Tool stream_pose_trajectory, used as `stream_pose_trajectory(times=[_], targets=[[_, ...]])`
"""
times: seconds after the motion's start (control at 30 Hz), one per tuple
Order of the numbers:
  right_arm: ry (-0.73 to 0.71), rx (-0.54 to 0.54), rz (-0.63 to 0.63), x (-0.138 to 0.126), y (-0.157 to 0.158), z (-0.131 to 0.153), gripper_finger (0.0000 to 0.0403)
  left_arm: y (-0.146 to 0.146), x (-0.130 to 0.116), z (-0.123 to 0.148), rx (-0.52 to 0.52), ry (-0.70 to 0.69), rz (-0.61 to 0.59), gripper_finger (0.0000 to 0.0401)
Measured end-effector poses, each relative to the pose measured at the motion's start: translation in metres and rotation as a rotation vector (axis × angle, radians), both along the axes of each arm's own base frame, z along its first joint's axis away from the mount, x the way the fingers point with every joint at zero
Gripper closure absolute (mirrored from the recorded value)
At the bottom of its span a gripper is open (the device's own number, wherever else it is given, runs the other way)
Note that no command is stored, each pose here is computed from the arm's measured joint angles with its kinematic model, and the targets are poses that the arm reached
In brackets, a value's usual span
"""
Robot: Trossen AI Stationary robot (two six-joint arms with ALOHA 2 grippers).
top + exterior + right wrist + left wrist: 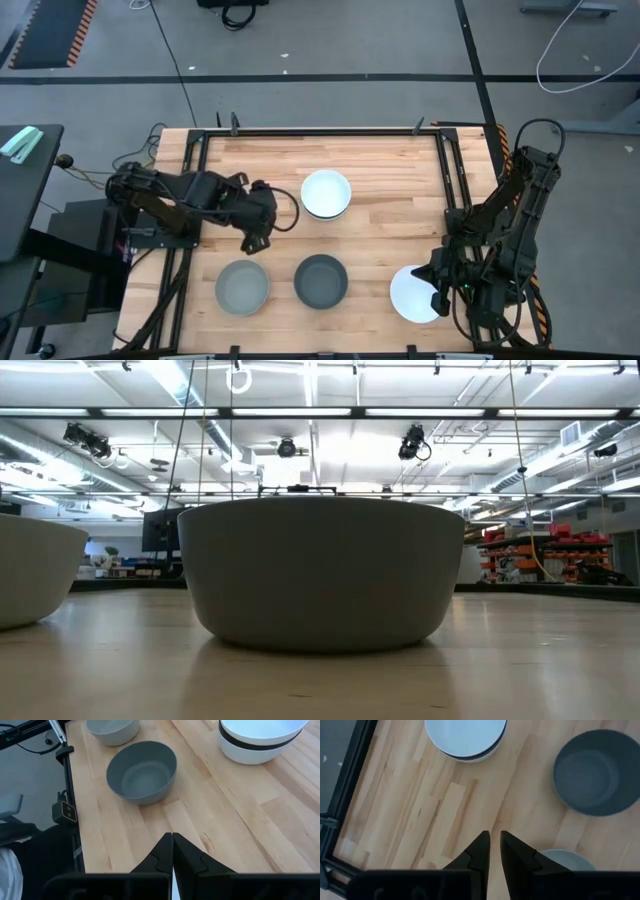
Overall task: Nest bowls inside each other
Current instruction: Stack the gray bowl on the top white bowl
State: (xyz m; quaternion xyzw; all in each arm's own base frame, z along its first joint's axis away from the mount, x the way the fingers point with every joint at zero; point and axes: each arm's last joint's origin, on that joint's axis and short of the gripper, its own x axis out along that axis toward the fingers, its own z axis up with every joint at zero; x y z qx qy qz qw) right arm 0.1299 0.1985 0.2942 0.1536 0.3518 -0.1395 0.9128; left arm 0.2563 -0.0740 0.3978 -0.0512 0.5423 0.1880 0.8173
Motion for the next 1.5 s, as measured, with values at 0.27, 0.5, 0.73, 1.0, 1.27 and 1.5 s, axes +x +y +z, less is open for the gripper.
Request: stream_pose_trajectory(times=[0.27,0.5,0.73,1.0,1.27,1.5], targets=[[0.003,-0.014,0.013,0.0,0.0,0.0,0.0392,-0.007,-0.005,-0.025,0.009,0.053,0.091,0.0354],[0.011,-0.037,0.037,0.0,0.0,0.0,0.0392,-0.001,-0.035,-0.082,0.015,0.236,0.223,0.0356],[0.009,-0.04,0.035,0.0,0.0,0.0,0.0392,0.008,-0.061,-0.118,-0.028,0.235,0.331,0.0355],[0.009,-0.034,0.007,0.004,-0.003,0.0,0.0392,0.007,-0.072,-0.155,-0.263,0.187,0.265,0.0357],[0.039,-0.018,-0.026,0.012,-0.009,-0.001,0.0392,0.01,-0.085,-0.184,-0.287,0.275,0.318,0.034],[0.061,-0.006,-0.039,0.016,-0.012,-0.001,0.0392,0.005,-0.08,-0.191,-0.377,0.238,0.263,0.0309]])
